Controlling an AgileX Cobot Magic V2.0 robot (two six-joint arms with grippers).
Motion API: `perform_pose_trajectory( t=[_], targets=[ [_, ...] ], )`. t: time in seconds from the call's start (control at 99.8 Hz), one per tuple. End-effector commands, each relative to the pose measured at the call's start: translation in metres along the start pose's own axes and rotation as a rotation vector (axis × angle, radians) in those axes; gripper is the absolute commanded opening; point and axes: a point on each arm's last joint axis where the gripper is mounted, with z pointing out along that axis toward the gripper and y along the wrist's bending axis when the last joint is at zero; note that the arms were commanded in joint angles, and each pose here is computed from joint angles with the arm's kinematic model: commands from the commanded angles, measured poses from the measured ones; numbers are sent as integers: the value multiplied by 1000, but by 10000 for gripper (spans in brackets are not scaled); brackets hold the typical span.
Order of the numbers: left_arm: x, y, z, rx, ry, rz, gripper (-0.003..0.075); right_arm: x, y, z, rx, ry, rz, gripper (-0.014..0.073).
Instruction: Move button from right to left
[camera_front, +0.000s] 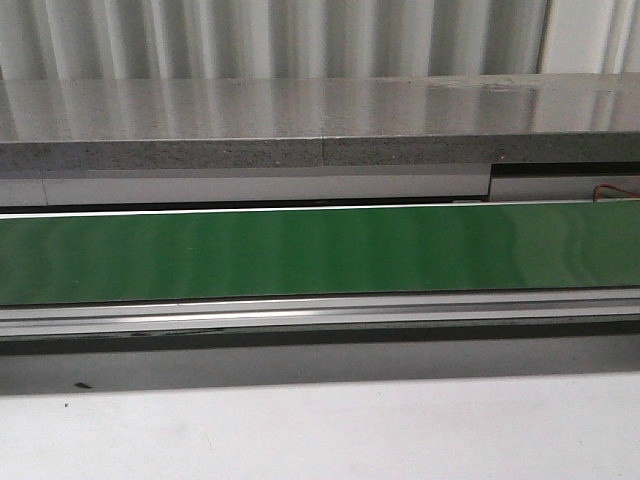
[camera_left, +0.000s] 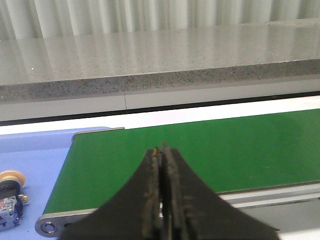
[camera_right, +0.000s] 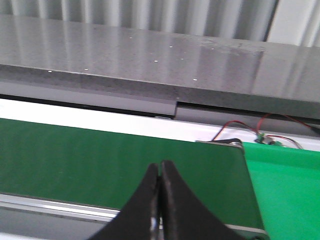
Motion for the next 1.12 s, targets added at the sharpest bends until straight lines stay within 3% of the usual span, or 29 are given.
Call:
perform_pose_trajectory(
  t=[0.0, 0.291, 1.112],
  targets=[
    [4, 0, 0, -1, -72, -7, -21, -8, -5, -3, 73, -127, -19, -68],
    [4, 0, 0, -1, -72, -7, -20, 25, -10, -10, 167, -77, 32, -68],
    [4, 0, 0, -1, -72, -7, -20, 27, -9, -16, 167, -86, 14, -68]
  ],
)
